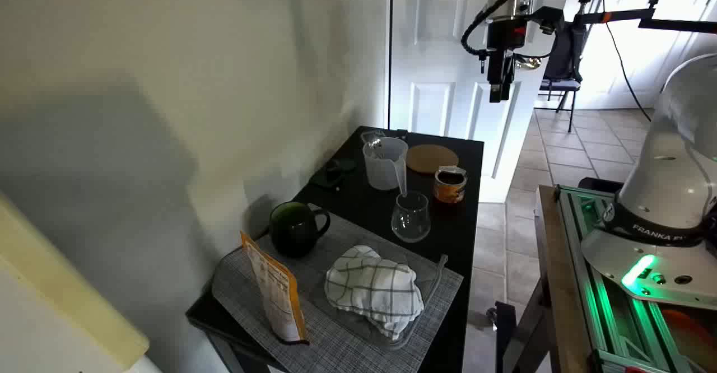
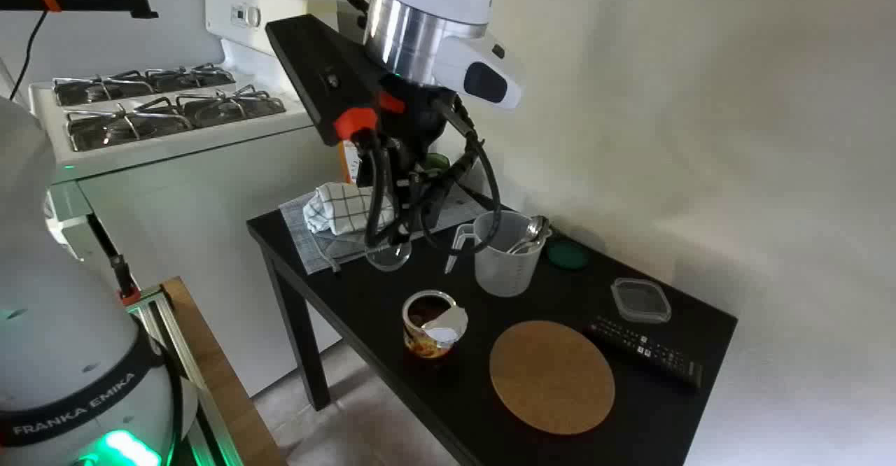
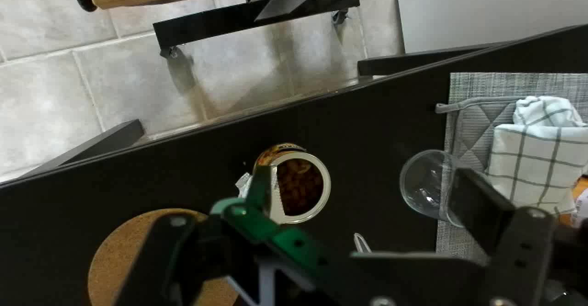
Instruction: Put the bowl in the jar
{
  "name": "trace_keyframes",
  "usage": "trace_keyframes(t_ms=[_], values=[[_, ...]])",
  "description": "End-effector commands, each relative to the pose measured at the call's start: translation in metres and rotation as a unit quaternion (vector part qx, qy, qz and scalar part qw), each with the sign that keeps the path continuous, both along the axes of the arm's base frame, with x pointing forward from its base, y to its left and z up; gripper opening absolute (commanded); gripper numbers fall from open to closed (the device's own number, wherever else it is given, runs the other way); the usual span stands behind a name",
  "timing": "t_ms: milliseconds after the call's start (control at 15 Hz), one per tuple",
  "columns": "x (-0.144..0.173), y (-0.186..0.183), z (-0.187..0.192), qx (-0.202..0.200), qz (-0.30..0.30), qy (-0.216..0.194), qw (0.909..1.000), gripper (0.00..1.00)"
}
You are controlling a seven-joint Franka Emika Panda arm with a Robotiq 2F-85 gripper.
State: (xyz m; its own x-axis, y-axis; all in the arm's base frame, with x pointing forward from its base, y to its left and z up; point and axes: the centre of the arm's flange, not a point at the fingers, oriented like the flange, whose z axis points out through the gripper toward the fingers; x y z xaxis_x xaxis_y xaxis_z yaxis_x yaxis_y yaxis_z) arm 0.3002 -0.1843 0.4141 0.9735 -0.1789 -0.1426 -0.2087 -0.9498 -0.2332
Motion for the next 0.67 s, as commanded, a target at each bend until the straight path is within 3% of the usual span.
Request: trace_keyframes(t_ms=[0, 333, 600], values=[[0.000, 0.000, 0.000, 0.000, 0.000, 0.000, 1.0000, 1.00], [0.000, 0.000, 0.000, 0.000, 0.000, 0.000, 1.0000, 1.00], [0.034, -0.017, 0.017, -0.005, -0.048, -0.067, 0.9966, 1.00]])
